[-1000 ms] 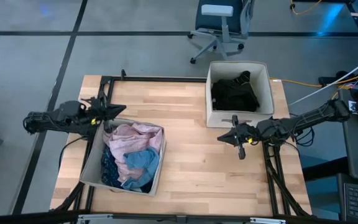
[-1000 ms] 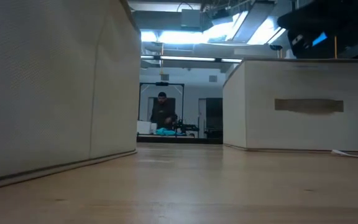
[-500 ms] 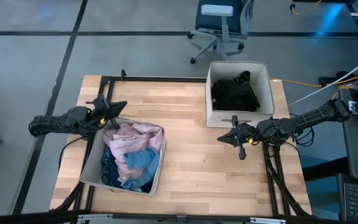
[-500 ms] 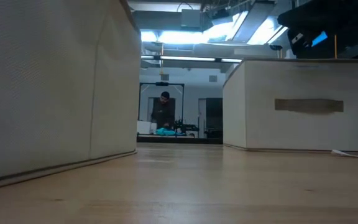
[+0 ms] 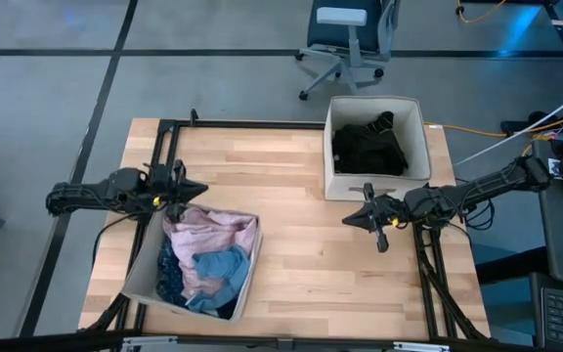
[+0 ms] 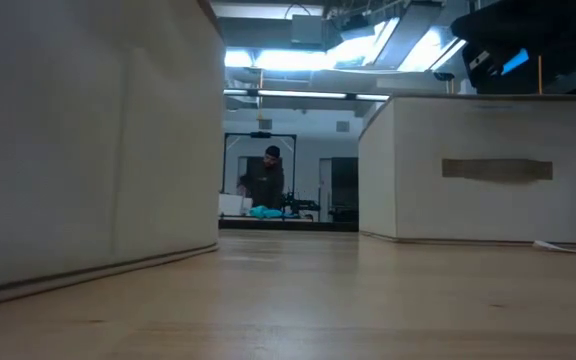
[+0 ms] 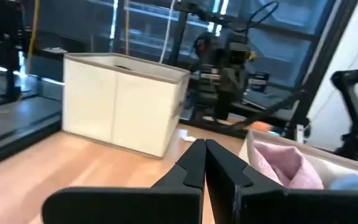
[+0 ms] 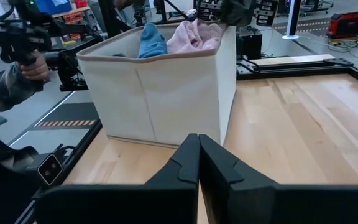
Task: Sort clothes
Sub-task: Adjust the bottom white laundry organizer on the table, then return to Home Position
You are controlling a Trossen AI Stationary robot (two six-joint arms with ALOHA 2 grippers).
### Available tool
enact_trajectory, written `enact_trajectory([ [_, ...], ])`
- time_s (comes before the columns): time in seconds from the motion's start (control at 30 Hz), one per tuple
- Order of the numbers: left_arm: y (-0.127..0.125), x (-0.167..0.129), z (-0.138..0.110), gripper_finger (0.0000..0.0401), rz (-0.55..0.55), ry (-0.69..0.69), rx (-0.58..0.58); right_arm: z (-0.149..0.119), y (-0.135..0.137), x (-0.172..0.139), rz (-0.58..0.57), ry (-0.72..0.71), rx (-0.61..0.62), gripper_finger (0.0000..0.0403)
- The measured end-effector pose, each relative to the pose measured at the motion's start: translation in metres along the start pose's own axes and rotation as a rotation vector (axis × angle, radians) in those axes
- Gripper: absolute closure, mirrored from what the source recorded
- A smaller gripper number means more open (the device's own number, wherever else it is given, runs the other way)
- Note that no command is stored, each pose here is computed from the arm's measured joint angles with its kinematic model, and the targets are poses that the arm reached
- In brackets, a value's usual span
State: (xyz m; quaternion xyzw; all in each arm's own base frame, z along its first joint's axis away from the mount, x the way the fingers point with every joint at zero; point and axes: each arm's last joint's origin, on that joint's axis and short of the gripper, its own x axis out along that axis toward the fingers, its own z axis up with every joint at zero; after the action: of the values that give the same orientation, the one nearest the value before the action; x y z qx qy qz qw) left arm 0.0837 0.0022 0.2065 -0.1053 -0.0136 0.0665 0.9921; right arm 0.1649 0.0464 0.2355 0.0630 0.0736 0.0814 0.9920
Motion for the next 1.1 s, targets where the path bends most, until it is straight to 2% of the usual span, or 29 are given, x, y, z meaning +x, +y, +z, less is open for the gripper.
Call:
enact_trajectory([
  [0.07, 0.0, 0.0, 0.002, 0.0401, -0.002, -0.028, -0.002, 0.0, 0.0, 0.0, 0.001, 0.0, 0.0, 0.0395],
  [0.13, 0.0, 0.0, 0.007, 0.0401, 0.043, -0.085, 0.032, 0.0, 0.0, 0.0, 0.001, 0.0, -0.001, 0.0395],
  [0.2, 0.001, -0.002, 0.017, 0.0401, 0.115, -0.168, 0.087, 0.0, 0.0, 0.0, 0.001, 0.0, -0.001, 0.0395],
  [0.27, 0.003, -0.004, 0.024, 0.0401, 0.238, -0.212, 0.154, 0.0, 0.0, 0.0, 0.001, 0.0, -0.001, 0.0395],
  [0.37, 0.011, -0.006, 0.02, 0.0401, 0.485, -0.18, 0.208, 0.0, 0.0, 0.0, 0.001, 0.0, 0.003, 0.0395],
  [0.43, 0.015, -0.007, 0.018, 0.0401, 0.597, -0.154, 0.224, 0.0, 0.0, 0.0, 0.001, 0.0, 0.002, 0.0395],
  [0.6, 0.023, -0.002, -0.008, 0.0401, 0.674, -0.046, 0.185, 0.0, 0.0, 0.0, 0.001, 0.0, -0.002, 0.0395],
  [0.67, 0.024, 0.0, -0.02, 0.0401, 0.644, -0.005, 0.165, 0.0, 0.0, 0.0, 0.001, 0.0, -0.002, 0.0395],
  [0.7, 0.024, 0.002, -0.024, 0.0401, 0.591, 0.01, 0.153, 0.0, 0.0, 0.0, 0.001, 0.0, -0.002, 0.0395],
  [0.87, 0.013, 0.008, -0.026, 0.0401, 0.198, 0.017, 0.104, 0.0, 0.0, 0.0, 0.001, 0.0, -0.002, 0.0395],
  [0.93, 0.01, 0.009, -0.026, 0.0401, 0.073, 0.036, 0.098, 0.0, 0.0, 0.0, 0.001, 0.0, -0.005, 0.0395],
  [1.0, 0.008, 0.009, -0.027, 0.0401, 0.03, 0.046, 0.114, 0.0, 0.0, 0.0, 0.001, 0.0, -0.006, 0.0395],
  [1.1, 0.008, 0.009, -0.026, 0.0401, 0.028, 0.04, 0.16, 0.0, 0.0, 0.0, 0.001, 0.0, -0.01, 0.0395],
])
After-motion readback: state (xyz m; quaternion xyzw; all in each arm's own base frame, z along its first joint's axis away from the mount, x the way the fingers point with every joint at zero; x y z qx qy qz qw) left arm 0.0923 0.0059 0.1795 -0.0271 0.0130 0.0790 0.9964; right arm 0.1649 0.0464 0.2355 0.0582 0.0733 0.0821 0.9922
